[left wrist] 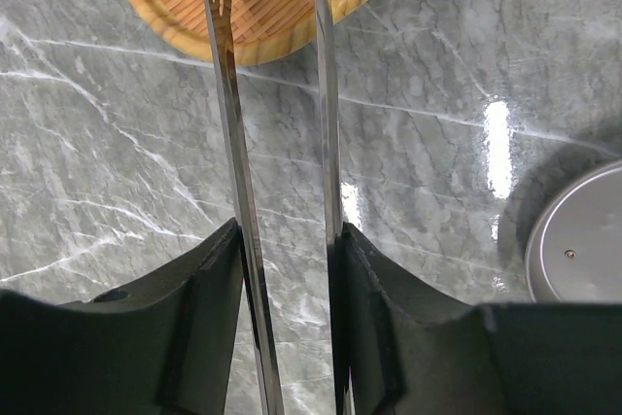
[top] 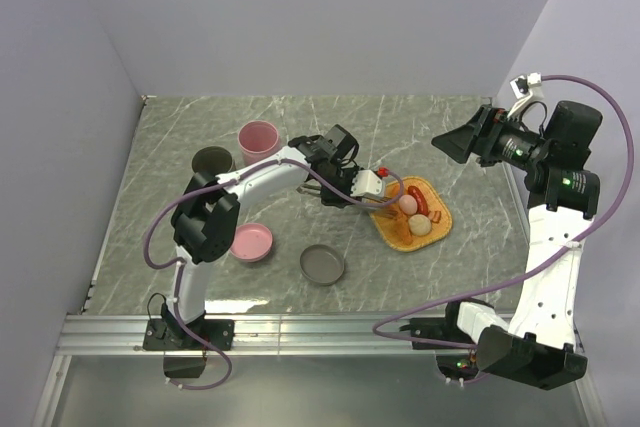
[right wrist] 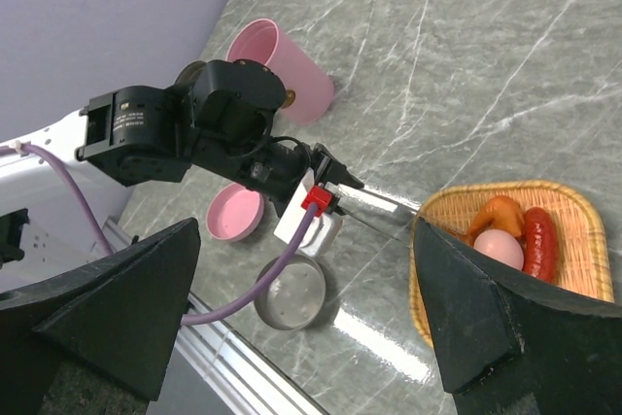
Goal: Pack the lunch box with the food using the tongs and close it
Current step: Pick up the food using the clamp
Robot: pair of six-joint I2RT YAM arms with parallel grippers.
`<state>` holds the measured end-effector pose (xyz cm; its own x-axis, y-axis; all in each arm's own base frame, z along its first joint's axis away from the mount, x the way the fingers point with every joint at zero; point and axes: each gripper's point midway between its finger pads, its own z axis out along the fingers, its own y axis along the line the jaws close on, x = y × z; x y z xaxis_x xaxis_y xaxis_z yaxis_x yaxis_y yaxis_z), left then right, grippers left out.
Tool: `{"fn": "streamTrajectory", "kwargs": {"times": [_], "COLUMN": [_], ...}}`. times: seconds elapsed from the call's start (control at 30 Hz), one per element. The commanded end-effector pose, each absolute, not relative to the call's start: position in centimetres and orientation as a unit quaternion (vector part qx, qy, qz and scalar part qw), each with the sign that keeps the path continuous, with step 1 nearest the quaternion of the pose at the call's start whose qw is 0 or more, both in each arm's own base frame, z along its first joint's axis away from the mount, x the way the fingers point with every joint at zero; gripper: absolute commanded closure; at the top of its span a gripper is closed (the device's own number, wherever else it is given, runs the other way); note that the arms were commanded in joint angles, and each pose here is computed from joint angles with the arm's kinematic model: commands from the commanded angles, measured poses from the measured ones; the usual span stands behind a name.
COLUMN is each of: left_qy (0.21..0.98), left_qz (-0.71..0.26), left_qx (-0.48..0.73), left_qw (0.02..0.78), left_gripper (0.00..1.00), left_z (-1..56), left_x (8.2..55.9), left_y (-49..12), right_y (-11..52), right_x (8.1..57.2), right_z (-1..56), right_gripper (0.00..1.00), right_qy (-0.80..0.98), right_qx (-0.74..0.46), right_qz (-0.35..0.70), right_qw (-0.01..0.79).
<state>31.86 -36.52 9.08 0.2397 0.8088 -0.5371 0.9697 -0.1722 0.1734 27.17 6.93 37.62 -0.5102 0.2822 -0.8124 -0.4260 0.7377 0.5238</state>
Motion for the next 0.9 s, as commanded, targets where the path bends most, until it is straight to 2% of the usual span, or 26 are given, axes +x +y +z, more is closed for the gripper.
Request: {"fn": "streamTrajectory", "kwargs": {"times": [0.0, 0.37, 0.87], "left_qy": [0.582, 0.611, 0.647], "left_qz": [-0.169, -0.161, -0.174], "left_qx": [0.747, 0.718, 0.669], "left_qw": [0.273, 0.292, 0.321], "left_gripper": [0.59, 0.79, 0.84], "left_z": [12.0, 15.3, 19.6], "left_x": [31.7, 31.0, 31.1], "left_y": [-37.2, -35.8, -34.4], "right_y": [7.1, 7.3, 7.2], "right_x": [26.7, 26.5, 26.8], "right_z": [39.1, 39.0, 38.8], "right_gripper": [0.03, 0.03, 0.03], "right_qy": [0.778, 0.773, 0.771], "right_qx": [-0.061, -0.063, -0.061], "right_qz": [0.358, 0.364, 0.366], "right_qw": [0.512, 0.516, 0.518]}}
